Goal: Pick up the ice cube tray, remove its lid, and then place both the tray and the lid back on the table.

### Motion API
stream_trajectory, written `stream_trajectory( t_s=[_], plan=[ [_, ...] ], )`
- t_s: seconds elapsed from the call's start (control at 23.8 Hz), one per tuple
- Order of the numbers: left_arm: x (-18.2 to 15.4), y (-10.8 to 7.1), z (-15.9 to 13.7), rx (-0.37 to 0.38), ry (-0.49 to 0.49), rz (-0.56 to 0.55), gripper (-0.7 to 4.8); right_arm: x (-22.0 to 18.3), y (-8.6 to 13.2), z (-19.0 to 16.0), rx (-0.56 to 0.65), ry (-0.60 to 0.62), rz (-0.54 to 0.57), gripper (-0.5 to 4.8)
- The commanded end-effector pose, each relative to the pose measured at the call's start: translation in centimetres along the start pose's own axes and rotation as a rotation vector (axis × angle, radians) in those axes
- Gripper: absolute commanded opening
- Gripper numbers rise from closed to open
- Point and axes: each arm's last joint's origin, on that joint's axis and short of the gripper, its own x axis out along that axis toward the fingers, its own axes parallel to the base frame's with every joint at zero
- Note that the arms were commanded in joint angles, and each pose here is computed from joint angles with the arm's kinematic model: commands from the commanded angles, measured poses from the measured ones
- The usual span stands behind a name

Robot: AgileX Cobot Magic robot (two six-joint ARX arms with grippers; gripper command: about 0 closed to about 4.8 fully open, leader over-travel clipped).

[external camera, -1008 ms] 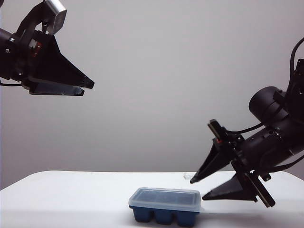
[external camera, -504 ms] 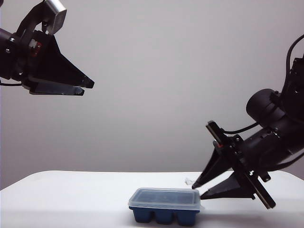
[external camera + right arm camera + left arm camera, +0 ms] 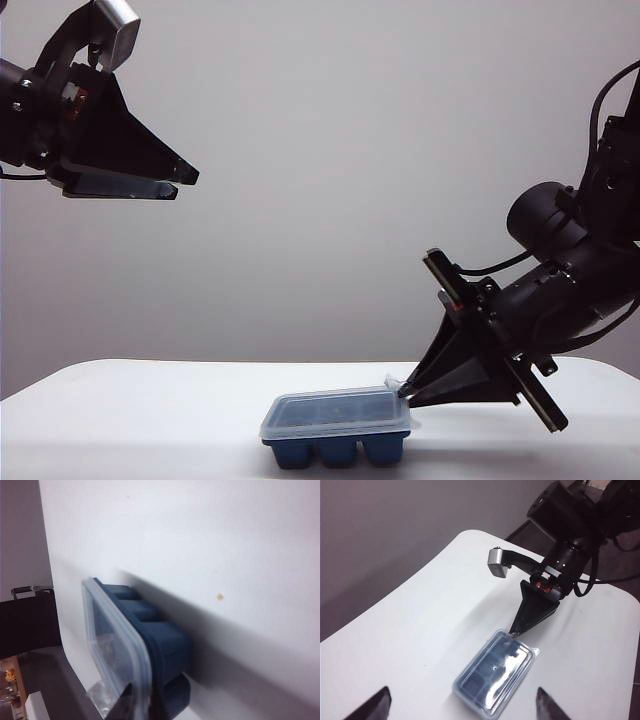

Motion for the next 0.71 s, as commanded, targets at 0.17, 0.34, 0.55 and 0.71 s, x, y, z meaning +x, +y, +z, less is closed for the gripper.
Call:
stream_trajectory(
  t_s=[0.17,0.34,0.55,0.71],
  plan=[
    [0.0,0.0,0.2,0.012,-0.014,0.001,3.75,0.7,0.8,-0.4,-0.050,0.023,0.015,-0.09],
    [0.0,0.0,0.2,0.011,-0.014,0.001,3.75,0.9,1.2,-0.2,-0.071,0.024,0.034,-0.09],
    [0.0,0.1,0.2,0.012,-0.015,0.002,3.75,0.7,2.6,1.0,-0.087,0.057,0.141,-0.09],
    [0.0,0.1,0.3,0.015,-0.017,0.002,3.77,-0.4,5.2,2.7,-0.134,0.030,0.177,-0.09]
  ],
)
